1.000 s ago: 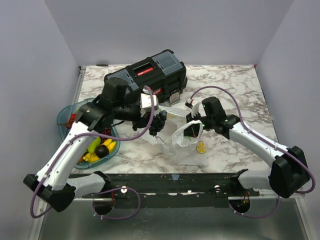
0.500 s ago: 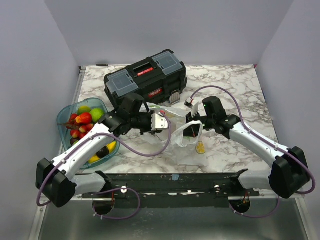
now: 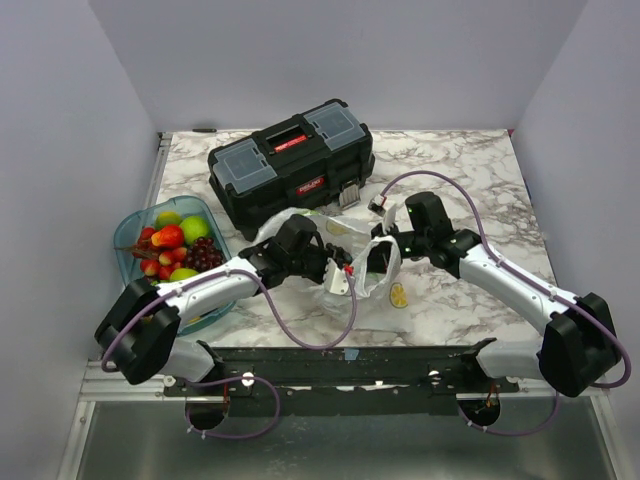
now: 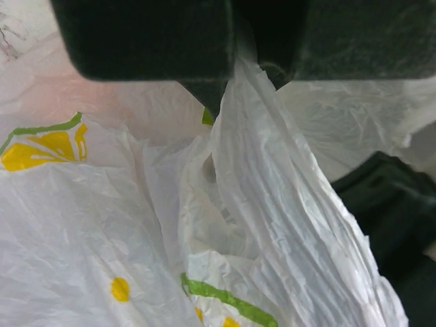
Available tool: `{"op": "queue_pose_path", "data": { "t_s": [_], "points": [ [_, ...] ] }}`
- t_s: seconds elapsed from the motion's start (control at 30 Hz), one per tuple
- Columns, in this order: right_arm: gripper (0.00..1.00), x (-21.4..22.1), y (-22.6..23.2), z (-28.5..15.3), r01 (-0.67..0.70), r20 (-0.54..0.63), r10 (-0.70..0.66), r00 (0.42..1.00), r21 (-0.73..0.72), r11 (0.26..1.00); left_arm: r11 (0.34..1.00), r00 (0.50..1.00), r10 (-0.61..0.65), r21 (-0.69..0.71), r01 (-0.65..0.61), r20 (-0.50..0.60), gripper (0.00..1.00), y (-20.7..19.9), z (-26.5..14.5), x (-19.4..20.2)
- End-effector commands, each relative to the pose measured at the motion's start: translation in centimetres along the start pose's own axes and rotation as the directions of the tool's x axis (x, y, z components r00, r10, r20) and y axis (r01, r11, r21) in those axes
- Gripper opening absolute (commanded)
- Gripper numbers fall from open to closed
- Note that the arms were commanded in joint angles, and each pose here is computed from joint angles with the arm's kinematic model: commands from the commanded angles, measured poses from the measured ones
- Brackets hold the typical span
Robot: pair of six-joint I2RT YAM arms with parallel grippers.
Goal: Place the fake fruits into the plastic bag and tie a complex knot
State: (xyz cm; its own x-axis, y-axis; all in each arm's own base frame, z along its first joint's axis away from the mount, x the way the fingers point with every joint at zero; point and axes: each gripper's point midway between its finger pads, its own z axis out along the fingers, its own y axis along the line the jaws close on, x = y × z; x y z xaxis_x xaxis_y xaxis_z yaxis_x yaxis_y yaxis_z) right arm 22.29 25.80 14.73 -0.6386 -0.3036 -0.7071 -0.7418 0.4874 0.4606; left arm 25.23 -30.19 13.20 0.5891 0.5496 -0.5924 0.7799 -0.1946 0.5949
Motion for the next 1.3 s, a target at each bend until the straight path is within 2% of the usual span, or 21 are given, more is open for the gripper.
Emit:
{"op": "queue_pose_path", "data": {
  "t_s": [0.0,0.07,0.13,0.2,0.27,0.37,0.57,0.77,0.83,0.9,1.03,1.13,1.27],
  "points": [
    [0.01,-0.5,0.1,0.1,0.003,0.017,-0.002,1.000,-0.012,1.000,0.987,0.988,0.142,-0.071,-0.146,-0.061,0.04,1.4,1.8,1.9],
    [0.01,-0.3,0.0,0.1,-0.004,0.014,0.004,1.000,-0.011,1.000,0.994,0.993,0.081,-0.065,-0.086,-0.087,0.15,1.7,2.2,2.5],
    [0.01,-0.2,0.0,0.2,-0.007,0.012,0.007,1.000,-0.010,1.000,0.998,0.996,0.029,-0.048,-0.033,-0.084,0.33,1.9,2.2,2.2],
    [0.01,-0.3,-0.1,0.2,-0.006,0.016,0.006,1.000,-0.001,1.000,0.999,0.998,-0.003,-0.045,0.000,-0.061,0.46,2.1,1.7,1.2],
    [0.01,-0.2,-0.4,0.2,-0.003,0.015,0.003,1.000,0.012,1.000,0.998,0.998,-0.045,-0.049,0.043,-0.033,0.56,2.5,0.8,-0.1],
    [0.01,0.0,-0.7,0.2,-0.004,0.014,0.003,1.000,0.030,1.000,0.994,0.994,-0.107,-0.019,0.107,0.006,0.66,2.9,-1.1,-2.7],
    [0.01,0.0,-1.9,0.2,0.001,0.016,-0.002,1.000,0.094,0.996,0.984,0.987,-0.154,0.098,0.150,0.042,0.74,1.5,-5.6,-6.4],
    [0.01,0.1,-2.4,0.1,0.018,0.011,-0.020,1.000,0.117,0.993,0.961,0.981,-0.194,0.205,0.186,0.022,0.75,0.1,-9.2,-8.6],
    [0.01,0.2,-2.5,0.2,0.022,0.008,-0.023,1.000,0.119,0.993,0.959,0.978,-0.209,0.191,0.208,-0.016,0.75,0.4,-10.3,-8.4],
    [0.01,0.1,-2.6,0.0,0.027,0.011,-0.029,1.000,0.125,0.992,0.956,0.965,-0.263,0.135,0.261,-0.002,0.75,2.0,-12.3,-9.0],
    [0.01,0.2,-2.6,-0.2,0.038,0.011,-0.039,0.999,0.135,0.990,0.897,0.897,-0.441,0.011,0.441,0.008,0.77,4.9,-17.8,-8.9],
    [0.01,0.2,-2.5,-0.2,0.040,0.010,-0.042,0.999,0.127,0.991,0.809,0.815,-0.577,-0.164,0.564,-0.045,0.80,6.0,-22.4,-5.0],
    [0.01,0.3,-2.4,-0.2,0.046,0.001,-0.047,0.999,0.122,0.992,0.681,0.685,-0.714,-0.371,0.631,-0.145,0.86,4.7,-27.8,1.4]
  ]
}}
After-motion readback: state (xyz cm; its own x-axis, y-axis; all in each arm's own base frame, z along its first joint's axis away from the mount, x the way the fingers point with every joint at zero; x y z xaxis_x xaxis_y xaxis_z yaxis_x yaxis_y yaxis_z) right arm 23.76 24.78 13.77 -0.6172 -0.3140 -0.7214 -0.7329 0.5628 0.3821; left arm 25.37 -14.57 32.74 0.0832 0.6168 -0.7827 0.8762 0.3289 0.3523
